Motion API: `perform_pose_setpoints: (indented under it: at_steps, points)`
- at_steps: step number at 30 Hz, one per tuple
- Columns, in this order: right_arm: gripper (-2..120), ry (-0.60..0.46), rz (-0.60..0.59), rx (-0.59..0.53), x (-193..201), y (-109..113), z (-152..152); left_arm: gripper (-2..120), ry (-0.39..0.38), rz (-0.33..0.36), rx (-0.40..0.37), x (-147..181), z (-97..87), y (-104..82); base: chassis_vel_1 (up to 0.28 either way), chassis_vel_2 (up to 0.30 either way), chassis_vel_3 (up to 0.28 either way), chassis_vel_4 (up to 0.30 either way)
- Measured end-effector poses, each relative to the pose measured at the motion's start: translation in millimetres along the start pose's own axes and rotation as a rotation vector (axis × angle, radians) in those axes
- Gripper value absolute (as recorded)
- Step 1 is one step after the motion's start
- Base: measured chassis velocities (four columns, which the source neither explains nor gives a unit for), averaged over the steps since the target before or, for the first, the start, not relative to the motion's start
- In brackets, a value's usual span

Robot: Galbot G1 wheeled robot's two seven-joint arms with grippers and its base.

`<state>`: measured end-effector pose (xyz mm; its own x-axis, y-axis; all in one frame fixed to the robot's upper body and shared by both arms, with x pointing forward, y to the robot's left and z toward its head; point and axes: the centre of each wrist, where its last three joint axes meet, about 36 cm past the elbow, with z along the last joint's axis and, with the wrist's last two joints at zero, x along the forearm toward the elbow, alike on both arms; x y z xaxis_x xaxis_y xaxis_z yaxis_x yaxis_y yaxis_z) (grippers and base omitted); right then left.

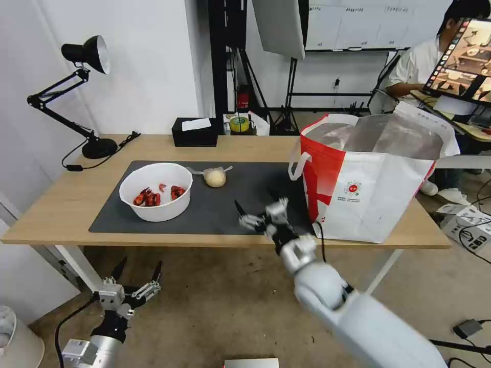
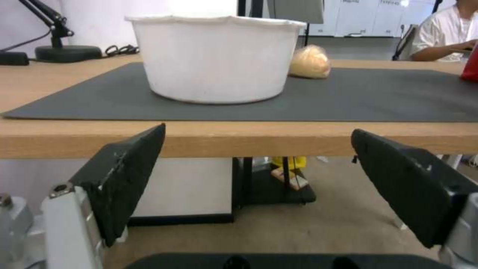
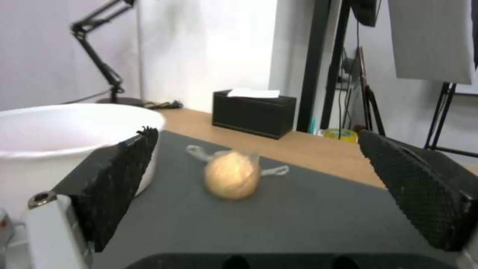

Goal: Pick up the trash from the table and place it into the takeout bag.

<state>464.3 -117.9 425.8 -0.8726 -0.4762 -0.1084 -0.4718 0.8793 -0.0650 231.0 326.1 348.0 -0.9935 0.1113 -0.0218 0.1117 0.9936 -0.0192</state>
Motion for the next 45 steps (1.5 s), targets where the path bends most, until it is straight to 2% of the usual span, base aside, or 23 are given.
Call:
perform_pose_setpoints:
  at_steps: [3,4,7,11,14,18,22,32,45]
  points:
    - [100,0.023,0.015,0.002,-57.5,-5.9,-5.9,100,0.002,-0.008,-0.002,-0.4,0.9,3.3,0.000,0.000,0.000,0.000]
    - [100,0.023,0.015,0.002,-57.5,-5.9,-5.9,100,0.002,-0.008,-0.002,-0.4,0.9,3.3,0.000,0.000,0.000,0.000]
    - [100,0.087,0.042,-0.003,-107.2,-7.5,-2.7,100,0.005,-0.013,0.000,-0.4,2.8,3.9,0.000,0.000,0.000,0.000]
    - [100,0.129,0.058,-0.001,-134.9,-4.7,5.7,100,0.008,-0.017,0.001,-0.1,4.1,3.9,0.000,0.000,0.000,0.000]
    - [100,0.170,0.049,0.011,-169.4,5.9,11.7,100,0.008,-0.020,0.002,0.1,4.8,4.2,0.000,0.000,0.000,0.000]
    - [100,0.211,0.035,0.030,-196.5,17.9,7.9,100,0.009,-0.024,-0.001,0.7,4.5,5.5,0.000,0.000,0.000,0.000]
    - [100,0.235,0.033,0.043,-206.7,24.0,6.3,100,0.008,-0.025,-0.002,0.8,4.4,5.9,0.000,0.000,0.000,0.000]
    - [100,0.400,0.025,0.079,-223.6,29.6,8.3,100,0.003,-0.028,-0.008,2.8,-0.2,9.3,0.000,0.000,0.000,0.000]
    - [100,0.462,0.022,0.104,-227.7,33.2,9.9,100,0.000,-0.033,-0.008,8.0,-2.7,9.2,0.000,0.000,0.000,0.000]
